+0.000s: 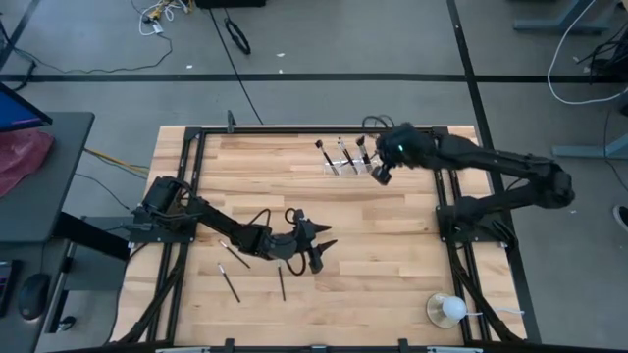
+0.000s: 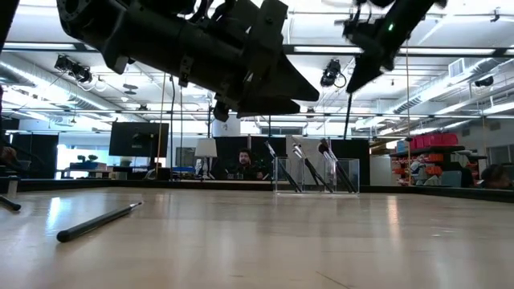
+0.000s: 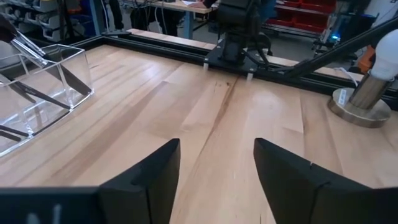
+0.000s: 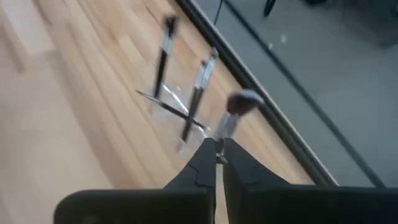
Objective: Put items in baskets/containers
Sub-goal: Put the black eyeshadow brush into the transparent organizer, then put the black liner brush into the transparent organizer
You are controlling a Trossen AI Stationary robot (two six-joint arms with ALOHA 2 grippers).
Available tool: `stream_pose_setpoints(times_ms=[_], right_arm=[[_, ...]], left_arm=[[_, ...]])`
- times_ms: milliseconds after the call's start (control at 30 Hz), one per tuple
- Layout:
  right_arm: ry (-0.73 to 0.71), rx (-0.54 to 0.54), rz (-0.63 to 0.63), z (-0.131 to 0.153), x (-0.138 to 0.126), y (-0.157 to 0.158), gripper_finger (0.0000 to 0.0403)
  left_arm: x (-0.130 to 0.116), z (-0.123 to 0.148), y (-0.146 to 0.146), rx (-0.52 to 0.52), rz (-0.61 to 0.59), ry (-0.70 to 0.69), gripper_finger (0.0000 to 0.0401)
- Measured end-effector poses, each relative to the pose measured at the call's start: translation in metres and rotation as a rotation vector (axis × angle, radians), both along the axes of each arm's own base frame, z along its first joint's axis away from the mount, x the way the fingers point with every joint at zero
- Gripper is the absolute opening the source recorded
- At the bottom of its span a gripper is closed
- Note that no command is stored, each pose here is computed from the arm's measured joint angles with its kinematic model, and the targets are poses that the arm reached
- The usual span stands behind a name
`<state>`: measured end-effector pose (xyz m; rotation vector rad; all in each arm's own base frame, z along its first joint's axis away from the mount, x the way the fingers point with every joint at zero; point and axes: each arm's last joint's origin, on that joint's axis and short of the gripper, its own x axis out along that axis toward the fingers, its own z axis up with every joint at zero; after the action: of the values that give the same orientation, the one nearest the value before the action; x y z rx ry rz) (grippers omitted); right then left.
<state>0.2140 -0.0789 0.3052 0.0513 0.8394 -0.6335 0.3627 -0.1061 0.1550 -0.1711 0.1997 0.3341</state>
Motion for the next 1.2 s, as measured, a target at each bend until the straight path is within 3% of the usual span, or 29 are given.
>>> stream_pose_setpoints(times_ms=[133, 300, 533, 900, 1200], right_arm=[[0.062, 0.083, -0.030, -0.017, 0.002, -0.032, 0.0005], [0.095, 0.208, 0.022, -0.037, 0.009, -0.054, 0.0006], [0.167, 0.255, -0.015, -0.063, 0.017, -0.076, 0.0017], [0.113, 0.215, -0.020, -0.070, 0.024, -0.095, 0.0093], [0.006, 0.076, -0.074, -0.047, 0.021, -0.096, 0.0146]], left_arm=[[0.000, -0.001, 0.000, 0.004, 0.000, 0.011, 0.0207], [0.000, -0.001, 0.001, 0.005, 0.001, 0.013, 0.0206], [0.000, -0.001, 0.001, 0.005, 0.004, 0.013, 0.0206], [0.000, -0.002, 0.001, 0.005, 0.003, 0.014, 0.0206], [0.000, -0.002, 0.001, 0.005, 0.003, 0.014, 0.0206]])
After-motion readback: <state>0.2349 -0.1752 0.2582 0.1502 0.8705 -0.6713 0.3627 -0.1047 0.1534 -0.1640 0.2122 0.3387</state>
